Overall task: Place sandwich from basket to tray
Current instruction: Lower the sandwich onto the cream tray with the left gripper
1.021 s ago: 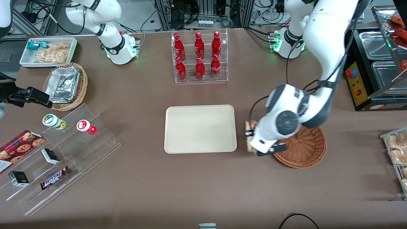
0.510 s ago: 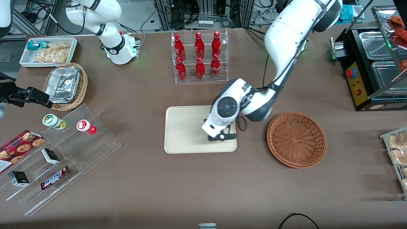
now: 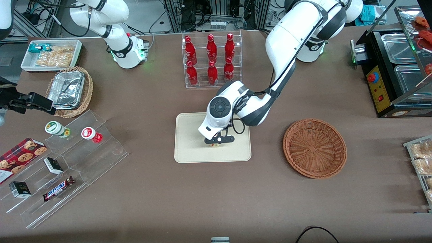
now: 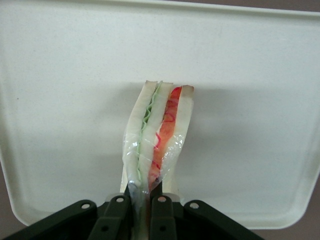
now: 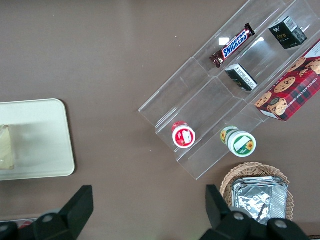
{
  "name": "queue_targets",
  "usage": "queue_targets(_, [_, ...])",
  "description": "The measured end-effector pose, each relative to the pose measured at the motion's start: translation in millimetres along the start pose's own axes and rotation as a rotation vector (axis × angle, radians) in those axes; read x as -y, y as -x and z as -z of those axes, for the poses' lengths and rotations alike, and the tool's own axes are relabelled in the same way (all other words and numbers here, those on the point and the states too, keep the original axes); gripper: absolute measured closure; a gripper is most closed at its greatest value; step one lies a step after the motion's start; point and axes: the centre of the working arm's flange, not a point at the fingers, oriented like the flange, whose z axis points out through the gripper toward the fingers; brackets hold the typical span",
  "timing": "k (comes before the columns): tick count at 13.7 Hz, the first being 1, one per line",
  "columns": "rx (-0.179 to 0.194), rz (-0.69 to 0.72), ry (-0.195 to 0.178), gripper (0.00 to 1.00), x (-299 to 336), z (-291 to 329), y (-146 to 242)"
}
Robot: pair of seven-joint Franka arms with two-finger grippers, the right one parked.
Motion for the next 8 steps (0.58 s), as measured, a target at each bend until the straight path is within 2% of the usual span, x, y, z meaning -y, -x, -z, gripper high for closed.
queue_targets(8, [-0.023,0.125,0.031,0.87,-5,-5,-15])
